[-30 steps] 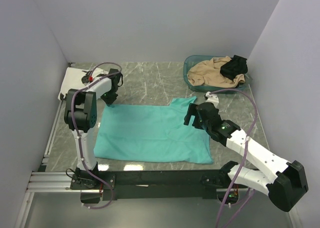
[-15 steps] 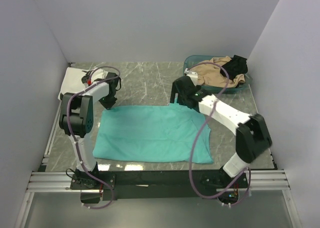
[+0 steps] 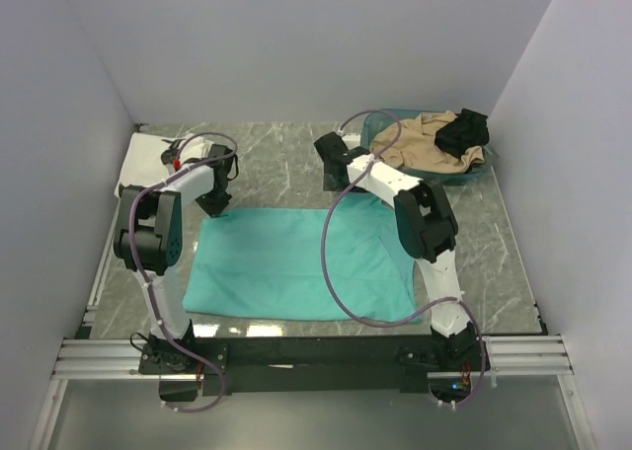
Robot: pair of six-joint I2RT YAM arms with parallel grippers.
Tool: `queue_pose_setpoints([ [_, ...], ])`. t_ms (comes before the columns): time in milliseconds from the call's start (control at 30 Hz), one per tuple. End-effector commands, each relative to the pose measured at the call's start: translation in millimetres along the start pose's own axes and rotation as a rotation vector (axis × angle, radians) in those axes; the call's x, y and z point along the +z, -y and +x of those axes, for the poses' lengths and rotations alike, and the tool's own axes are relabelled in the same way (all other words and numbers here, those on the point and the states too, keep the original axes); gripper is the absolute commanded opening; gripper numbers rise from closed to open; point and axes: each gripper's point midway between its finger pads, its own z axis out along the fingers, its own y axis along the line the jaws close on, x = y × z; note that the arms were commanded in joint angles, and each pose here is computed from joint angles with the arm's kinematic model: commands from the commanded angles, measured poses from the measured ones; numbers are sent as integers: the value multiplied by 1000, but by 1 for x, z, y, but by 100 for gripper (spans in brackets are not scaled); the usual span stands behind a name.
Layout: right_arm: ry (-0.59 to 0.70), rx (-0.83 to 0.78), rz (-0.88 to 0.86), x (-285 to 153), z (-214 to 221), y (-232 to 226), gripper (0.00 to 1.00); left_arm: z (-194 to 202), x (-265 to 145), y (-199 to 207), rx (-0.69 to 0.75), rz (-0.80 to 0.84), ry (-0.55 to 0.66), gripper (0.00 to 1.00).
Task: Fold and stack the t-shirts
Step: Fold the tshirt
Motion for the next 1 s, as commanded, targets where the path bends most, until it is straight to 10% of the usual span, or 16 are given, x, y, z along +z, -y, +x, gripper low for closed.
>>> queue_pose_setpoints([
  [0,-23,-13,67,6,-5,14,81,-15,-17,1,-9,38,43,1],
  [533,-99,45,110,13,25,48,76,-13,-16,-8,-7,13,49,1],
  [800,-116,84,91,6,41,52,56,-11,-16,-10,-5,14,48,1],
  [967,-115,92,89,9,42,50,22,-12,-19,-9,-9,28,48,1],
])
